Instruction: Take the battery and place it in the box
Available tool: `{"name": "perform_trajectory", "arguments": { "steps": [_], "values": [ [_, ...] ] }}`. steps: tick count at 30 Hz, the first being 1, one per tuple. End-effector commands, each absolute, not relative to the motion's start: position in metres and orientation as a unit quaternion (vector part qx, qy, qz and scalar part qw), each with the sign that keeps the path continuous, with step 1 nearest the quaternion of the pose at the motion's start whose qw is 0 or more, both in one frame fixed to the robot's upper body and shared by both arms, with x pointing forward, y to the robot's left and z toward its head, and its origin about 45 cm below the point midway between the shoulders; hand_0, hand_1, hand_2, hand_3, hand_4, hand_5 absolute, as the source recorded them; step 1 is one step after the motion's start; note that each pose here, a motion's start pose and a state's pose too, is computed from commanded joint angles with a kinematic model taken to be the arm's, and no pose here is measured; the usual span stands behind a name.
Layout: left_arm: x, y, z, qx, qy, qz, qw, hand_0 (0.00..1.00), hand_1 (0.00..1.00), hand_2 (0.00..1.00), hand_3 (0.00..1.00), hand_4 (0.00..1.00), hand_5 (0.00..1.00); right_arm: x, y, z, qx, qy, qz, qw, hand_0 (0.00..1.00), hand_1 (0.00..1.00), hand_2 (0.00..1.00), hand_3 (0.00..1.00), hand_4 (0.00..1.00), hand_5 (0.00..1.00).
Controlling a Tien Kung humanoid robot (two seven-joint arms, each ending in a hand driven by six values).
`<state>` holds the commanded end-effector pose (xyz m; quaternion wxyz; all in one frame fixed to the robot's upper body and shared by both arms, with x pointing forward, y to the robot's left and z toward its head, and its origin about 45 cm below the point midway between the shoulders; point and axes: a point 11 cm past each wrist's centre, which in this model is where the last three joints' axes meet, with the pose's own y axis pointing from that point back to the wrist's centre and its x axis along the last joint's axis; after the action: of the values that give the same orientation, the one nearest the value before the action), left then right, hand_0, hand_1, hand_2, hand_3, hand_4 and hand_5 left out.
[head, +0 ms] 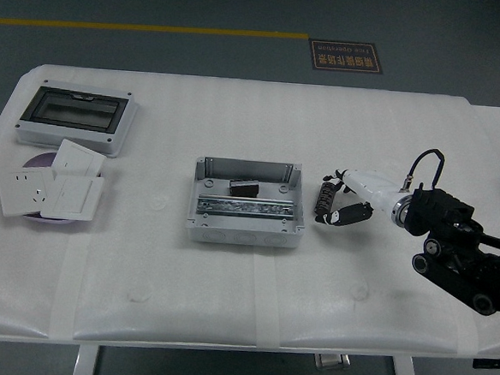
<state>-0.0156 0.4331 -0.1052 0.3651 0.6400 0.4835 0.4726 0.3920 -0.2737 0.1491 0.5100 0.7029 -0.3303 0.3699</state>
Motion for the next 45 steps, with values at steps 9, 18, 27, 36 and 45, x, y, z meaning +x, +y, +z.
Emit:
{"name": "perform_trajectory", "arguments": {
  "steps": [9,18,27,36,45],
  "values": [
    [-0.015,0.433,-0.106,0.638,0.483,0.475,0.367,0.679,0.677,0.602,0.664,0.658,0.293,0.393,-0.274,0.153,0.703,-0.344,0.378,0.495,0.728,0.647,0.669,0.737,0.639,0.285],
    [-0.016,0.433,-0.106,0.637,0.482,0.476,0.367,0.679,0.677,0.604,0.668,0.676,0.306,0.395,-0.274,0.159,0.703,-0.362,0.384,0.476,0.711,0.628,0.641,0.697,0.462,0.199],
    [-0.015,0.433,-0.106,0.638,0.482,0.475,0.367,0.679,0.678,0.605,0.669,0.682,0.311,0.392,-0.276,0.152,0.706,-0.352,0.378,0.484,0.684,0.604,0.631,0.69,0.385,0.172],
    [-0.016,0.433,-0.105,0.64,0.482,0.473,0.367,0.679,0.677,0.608,0.671,0.694,0.318,0.393,-0.281,0.155,0.704,-0.35,0.381,0.487,0.673,0.605,0.627,0.691,0.37,0.16],
    [-0.016,0.433,-0.105,0.639,0.483,0.473,0.367,0.68,0.677,0.608,0.672,0.701,0.324,0.39,-0.289,0.165,0.695,-0.322,0.401,0.502,0.683,0.611,0.629,0.692,0.401,0.17]
  ]
}}
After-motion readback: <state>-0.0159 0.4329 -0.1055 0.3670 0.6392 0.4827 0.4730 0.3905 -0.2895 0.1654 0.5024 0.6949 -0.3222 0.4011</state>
